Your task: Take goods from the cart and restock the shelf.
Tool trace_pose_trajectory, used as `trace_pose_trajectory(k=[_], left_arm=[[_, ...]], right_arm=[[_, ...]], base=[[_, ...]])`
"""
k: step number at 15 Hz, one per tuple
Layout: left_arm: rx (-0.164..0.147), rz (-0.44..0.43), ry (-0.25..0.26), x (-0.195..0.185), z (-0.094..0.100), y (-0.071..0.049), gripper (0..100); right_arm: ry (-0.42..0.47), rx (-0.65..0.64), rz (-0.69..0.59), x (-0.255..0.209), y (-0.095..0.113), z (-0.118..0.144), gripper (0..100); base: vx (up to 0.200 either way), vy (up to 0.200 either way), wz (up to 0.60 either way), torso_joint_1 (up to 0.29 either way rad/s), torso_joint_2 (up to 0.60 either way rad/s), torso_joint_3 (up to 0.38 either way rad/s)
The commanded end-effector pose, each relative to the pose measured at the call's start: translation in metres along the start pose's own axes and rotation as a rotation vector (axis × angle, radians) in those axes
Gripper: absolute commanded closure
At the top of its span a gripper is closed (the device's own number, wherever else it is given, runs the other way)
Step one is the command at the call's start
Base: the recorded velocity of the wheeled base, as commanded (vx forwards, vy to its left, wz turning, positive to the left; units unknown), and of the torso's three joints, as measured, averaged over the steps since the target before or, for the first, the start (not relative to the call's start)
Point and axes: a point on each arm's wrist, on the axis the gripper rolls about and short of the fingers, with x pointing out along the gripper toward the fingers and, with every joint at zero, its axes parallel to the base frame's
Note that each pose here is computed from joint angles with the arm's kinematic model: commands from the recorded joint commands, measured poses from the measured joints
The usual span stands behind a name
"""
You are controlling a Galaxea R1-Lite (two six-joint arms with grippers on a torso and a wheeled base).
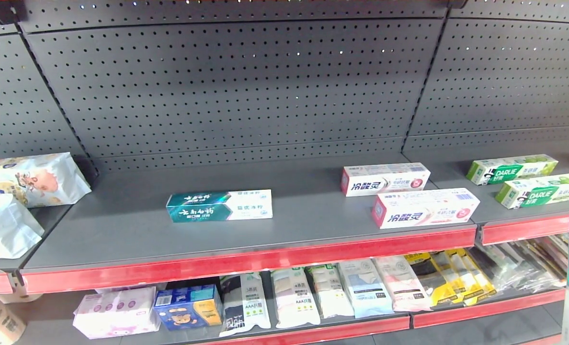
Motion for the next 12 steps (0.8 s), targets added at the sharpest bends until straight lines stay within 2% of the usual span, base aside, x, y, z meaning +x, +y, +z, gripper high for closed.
trace_pose_trajectory(k=[1,3,5,6,8,9,10,11,12], left_arm=[[0.042,-0.068,-0.031,-0.002,0.0,-0.001,0],[0.04,-0.055,-0.038,-0.003,0.0,0.0,0],[0.032,0.006,-0.032,-0.002,0.0,0.0,0],[0.024,0.01,-0.024,-0.002,0.0,0.0,0],[0.036,-0.016,-0.045,-0.003,0.0,0.0,0],[0.01,-0.134,-0.147,-0.013,0.041,0.0,0],[-0.077,-0.209,-0.058,0.003,0.101,0.002,0],[-0.112,-0.163,-0.007,0.021,0.127,0.004,0],[-0.111,-0.162,0.023,0.038,0.139,0.005,0]], right_arm=[[-0.028,0.001,-0.011,-0.005,0.0,0.001,100],[-0.044,-0.005,-0.022,-0.005,-0.002,0.009,100],[-0.041,-0.002,-0.042,-0.004,-0.005,0.017,100],[-0.036,-0.001,-0.043,-0.004,-0.005,0.018,100],[-0.03,-0.001,-0.042,-0.006,-0.005,0.017,100],[-0.03,-0.001,-0.043,-0.007,-0.005,0.016,100],[-0.026,-0.002,-0.041,-0.006,-0.005,0.015,100],[-0.02,-0.002,-0.039,-0.005,-0.005,0.014,100],[-0.019,-0.002,-0.041,-0.006,-0.004,0.013,100]], base=[[0.0,0.0,0.0,0.0,0.0,0.0],[0.0,0.0,0.0,0.0,0.0,0.0],[0.0,0.0,0.0,0.0,0.0,0.0],[0.0,0.0,0.0,0.0,0.0,0.0],[0.0,0.0,0.0,0.0,0.0,0.0],[0.0,0.0,0.0,0.0,0.0,0.0],[0.0,0.0,0.0,0.0,0.0,0.0],[0.0,0.0,0.0,0.0,0.0,0.0],[0.0,0.0,0.0,0.0,0.0,0.0]])
